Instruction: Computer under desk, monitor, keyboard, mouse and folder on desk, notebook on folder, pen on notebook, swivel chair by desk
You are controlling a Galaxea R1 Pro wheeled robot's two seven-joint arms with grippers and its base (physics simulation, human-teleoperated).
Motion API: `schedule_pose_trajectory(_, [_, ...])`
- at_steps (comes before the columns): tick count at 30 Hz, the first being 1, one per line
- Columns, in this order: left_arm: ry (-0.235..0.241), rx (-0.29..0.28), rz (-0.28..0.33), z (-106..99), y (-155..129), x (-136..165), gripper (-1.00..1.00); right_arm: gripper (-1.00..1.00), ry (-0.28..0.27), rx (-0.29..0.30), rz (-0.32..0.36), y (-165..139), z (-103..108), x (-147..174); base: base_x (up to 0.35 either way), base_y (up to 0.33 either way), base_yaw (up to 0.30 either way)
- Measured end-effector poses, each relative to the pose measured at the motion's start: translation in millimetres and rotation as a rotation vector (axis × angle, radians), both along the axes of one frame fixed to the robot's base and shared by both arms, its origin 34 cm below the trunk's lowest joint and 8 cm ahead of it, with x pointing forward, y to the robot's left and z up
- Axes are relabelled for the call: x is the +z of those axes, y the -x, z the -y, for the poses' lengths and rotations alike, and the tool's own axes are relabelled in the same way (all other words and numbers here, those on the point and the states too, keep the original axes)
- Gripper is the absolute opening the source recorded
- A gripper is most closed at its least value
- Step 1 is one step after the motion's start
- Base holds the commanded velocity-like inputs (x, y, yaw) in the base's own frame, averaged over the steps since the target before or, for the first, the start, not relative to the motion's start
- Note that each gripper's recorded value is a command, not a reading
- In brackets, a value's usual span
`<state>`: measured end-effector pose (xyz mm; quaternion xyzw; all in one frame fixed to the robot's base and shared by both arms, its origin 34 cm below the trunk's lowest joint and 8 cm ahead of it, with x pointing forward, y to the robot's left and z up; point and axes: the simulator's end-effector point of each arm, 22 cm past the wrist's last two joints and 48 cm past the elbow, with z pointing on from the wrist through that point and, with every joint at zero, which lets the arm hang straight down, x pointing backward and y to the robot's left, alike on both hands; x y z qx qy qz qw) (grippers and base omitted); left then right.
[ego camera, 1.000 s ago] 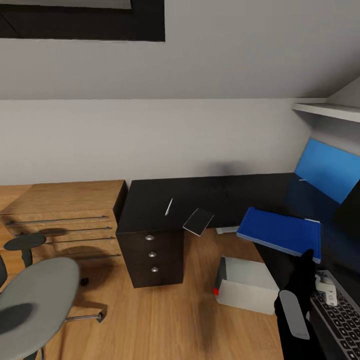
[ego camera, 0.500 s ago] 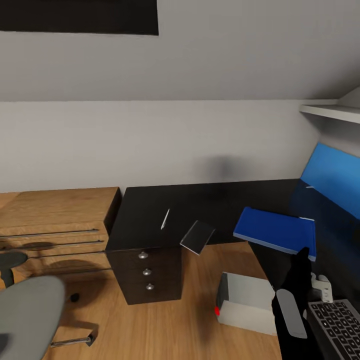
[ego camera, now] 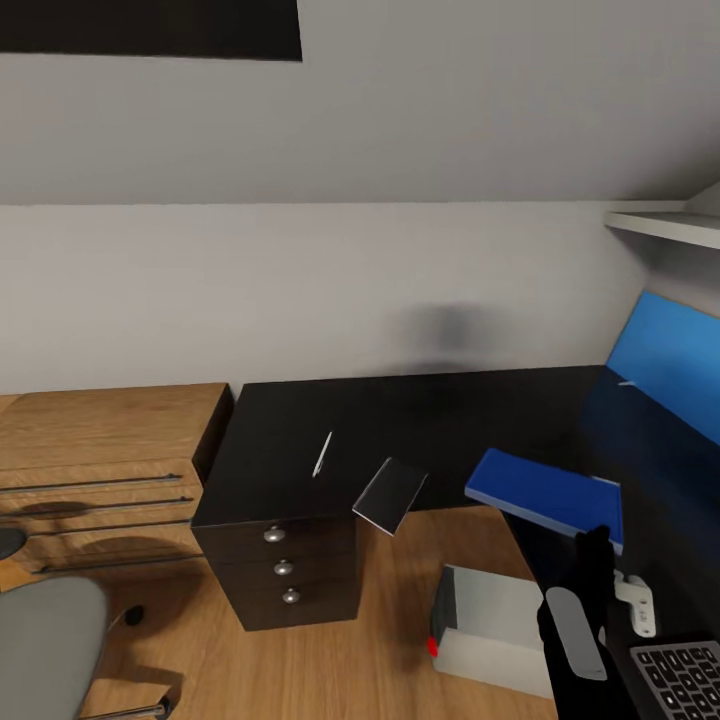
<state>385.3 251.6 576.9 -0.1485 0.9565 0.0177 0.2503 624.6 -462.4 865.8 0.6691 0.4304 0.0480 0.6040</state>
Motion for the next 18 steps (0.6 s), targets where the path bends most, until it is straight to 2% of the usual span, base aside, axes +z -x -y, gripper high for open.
schedule_pose_trajectory(14, [0.001,0.0,0.002,0.2,-0.3,0.1,1.0,-1.0,0.0,-0.003,0.0,0.6,1.2,-0.2,0.0,0.0,-0.003])
schedule_pose_trajectory(18, [0.004,-0.002,0.002,0.8,-0.3,0.1,1.0,-1.0,0.001,-0.002,0.001,0.3,1.1,0.1,-0.077,0.15,-0.12])
